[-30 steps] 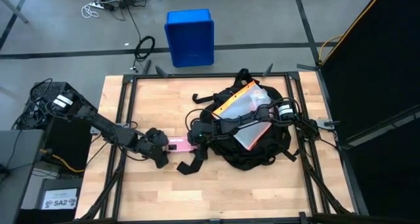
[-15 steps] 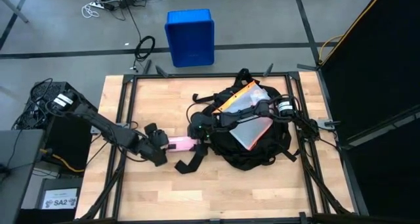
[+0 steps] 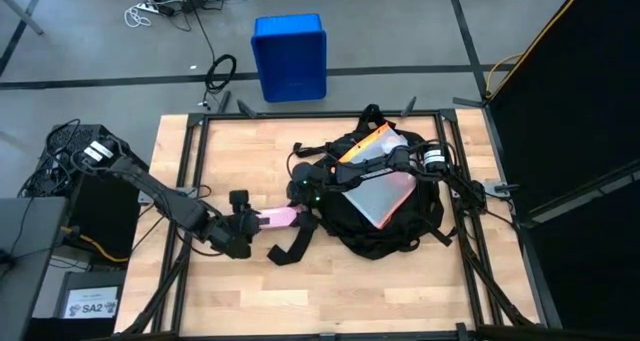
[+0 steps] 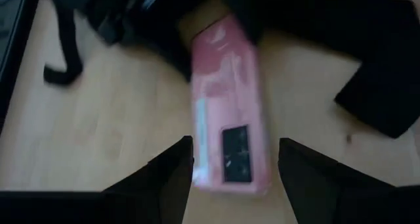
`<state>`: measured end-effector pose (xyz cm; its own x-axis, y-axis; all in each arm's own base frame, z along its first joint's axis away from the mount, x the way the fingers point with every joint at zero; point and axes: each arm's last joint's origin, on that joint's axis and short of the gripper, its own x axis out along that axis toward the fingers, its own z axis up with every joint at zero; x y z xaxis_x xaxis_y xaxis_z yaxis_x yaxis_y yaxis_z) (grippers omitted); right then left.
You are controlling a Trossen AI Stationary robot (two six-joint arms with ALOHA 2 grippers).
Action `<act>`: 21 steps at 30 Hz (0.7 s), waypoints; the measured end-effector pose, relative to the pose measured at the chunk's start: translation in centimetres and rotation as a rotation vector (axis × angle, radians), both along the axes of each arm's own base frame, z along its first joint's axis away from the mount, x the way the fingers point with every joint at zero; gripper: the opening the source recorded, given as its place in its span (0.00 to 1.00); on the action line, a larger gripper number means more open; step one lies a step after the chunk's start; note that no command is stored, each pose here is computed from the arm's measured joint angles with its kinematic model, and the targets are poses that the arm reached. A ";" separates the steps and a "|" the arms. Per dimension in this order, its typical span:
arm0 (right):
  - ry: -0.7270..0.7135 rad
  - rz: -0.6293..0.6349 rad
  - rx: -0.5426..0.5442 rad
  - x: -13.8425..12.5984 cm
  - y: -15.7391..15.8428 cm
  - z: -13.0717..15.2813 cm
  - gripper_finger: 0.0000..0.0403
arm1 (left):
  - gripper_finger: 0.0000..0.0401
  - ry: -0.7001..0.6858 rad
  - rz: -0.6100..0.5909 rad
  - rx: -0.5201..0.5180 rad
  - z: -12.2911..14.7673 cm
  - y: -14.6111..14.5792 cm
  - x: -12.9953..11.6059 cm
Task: Unpack backpack
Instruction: Put the smartphone into the backpack
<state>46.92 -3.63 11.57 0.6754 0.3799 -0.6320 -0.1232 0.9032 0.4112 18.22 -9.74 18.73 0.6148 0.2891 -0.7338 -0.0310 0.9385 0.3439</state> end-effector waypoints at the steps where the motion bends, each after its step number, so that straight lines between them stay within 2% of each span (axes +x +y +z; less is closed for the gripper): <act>1: 0.001 0.002 0.008 0.0 -0.1 0.0 0.80 | 0.48 0.004 -0.019 0.012 -0.2 -0.2 0.3; 5: 0.005 -0.001 0.028 -0.1 -0.5 0.0 0.80 | 0.48 0.037 -0.068 0.062 -1.7 -0.8 1.3; 9: 0.007 -0.003 0.035 -0.1 -0.6 0.1 0.80 | 0.48 0.097 -0.056 0.104 -3.4 -1.0 1.9; 16: 0.005 0.007 0.047 -0.1 -0.6 0.1 0.80 | 0.48 0.127 0.097 0.222 -6.1 0.1 3.0; 19: 0.006 0.005 0.053 -0.1 -0.5 0.1 0.80 | 0.41 0.137 0.119 0.233 -6.9 0.5 3.6; 21: 0.008 0.003 0.060 -0.1 -0.4 0.1 0.80 | 0.28 0.142 0.109 0.245 -7.0 0.5 3.9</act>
<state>46.84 -4.04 11.70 0.6691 0.4193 -0.6136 -0.1228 0.8766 0.4652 22.17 -9.29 11.73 0.4670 0.5270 -0.7101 -0.0625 0.8207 0.5680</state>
